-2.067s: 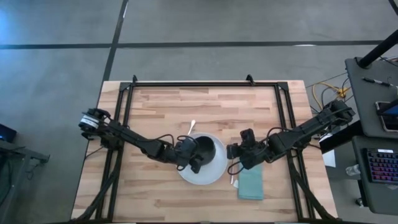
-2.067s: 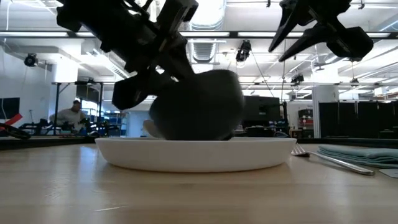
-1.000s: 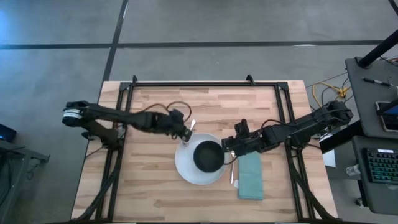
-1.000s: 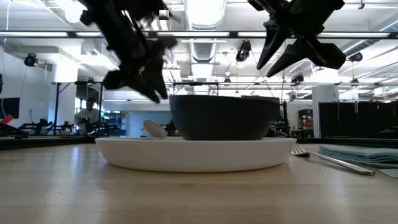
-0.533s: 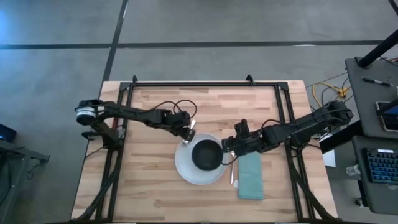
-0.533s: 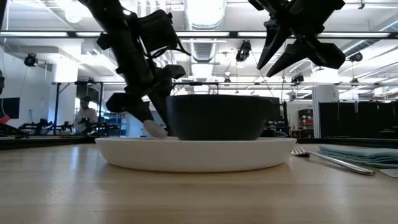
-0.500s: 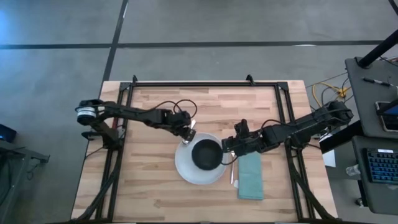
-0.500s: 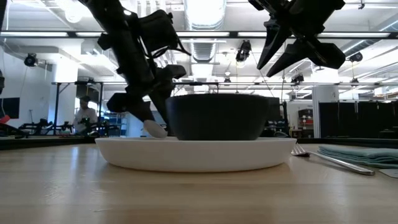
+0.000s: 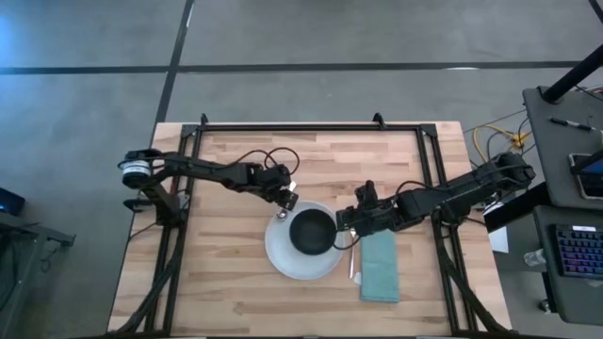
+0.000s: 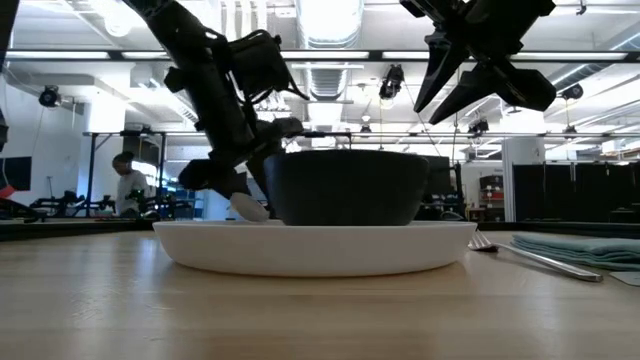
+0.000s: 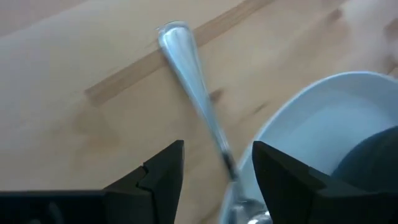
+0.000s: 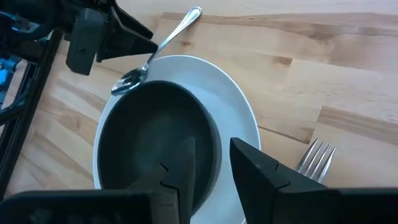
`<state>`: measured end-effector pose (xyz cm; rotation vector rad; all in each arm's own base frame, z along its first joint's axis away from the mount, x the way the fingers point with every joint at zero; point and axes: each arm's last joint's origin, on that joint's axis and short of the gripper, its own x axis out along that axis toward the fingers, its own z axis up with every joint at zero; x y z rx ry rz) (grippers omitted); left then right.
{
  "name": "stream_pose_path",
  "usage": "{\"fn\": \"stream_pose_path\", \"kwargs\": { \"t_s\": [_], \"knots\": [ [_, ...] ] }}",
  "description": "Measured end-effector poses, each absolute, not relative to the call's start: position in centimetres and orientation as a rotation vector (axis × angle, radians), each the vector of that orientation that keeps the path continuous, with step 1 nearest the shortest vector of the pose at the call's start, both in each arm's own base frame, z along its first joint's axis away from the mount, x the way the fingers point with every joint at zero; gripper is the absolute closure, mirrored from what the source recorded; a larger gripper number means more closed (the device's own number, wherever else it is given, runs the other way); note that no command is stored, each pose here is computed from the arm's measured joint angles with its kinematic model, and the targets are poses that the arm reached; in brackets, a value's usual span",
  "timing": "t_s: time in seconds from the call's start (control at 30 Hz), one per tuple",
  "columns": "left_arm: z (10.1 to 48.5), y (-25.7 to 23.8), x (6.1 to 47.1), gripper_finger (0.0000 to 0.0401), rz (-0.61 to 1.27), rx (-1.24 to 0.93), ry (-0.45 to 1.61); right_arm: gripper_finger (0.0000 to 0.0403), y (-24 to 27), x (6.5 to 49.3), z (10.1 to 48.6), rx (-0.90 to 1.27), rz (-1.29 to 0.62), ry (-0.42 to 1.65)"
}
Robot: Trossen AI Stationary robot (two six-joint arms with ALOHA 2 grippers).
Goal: Set table place
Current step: Put the silver spoon into the black bowl
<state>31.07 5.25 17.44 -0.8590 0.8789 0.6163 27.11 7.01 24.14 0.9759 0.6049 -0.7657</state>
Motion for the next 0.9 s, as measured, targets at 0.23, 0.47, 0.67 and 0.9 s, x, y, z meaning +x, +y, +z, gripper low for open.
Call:
{"fn": "stream_pose_path", "kwargs": {
  "t_s": [0.23,0.47,0.67,0.9],
  "knots": [
    [16.2,5.4,31.9,0.0255,0.558,-0.882,0.908,0.0307,7.0,27.0,24.0,0.965,-0.776,0.618],
    [15.7,5.4,32.2,0.0335,0.541,-0.884,0.922,0.0307,7.0,26.9,24.0,0.962,-0.779,0.623],
    [16.0,5.4,32.4,0.0385,0.528,-0.883,0.892,0.0307,7.0,26.9,23.9,0.960,-0.780,0.625],
    [16.3,5.5,32.6,0.0389,0.528,-0.887,0.876,0.0307,6.9,26.9,23.9,0.957,-0.782,0.629]
  ]
}}
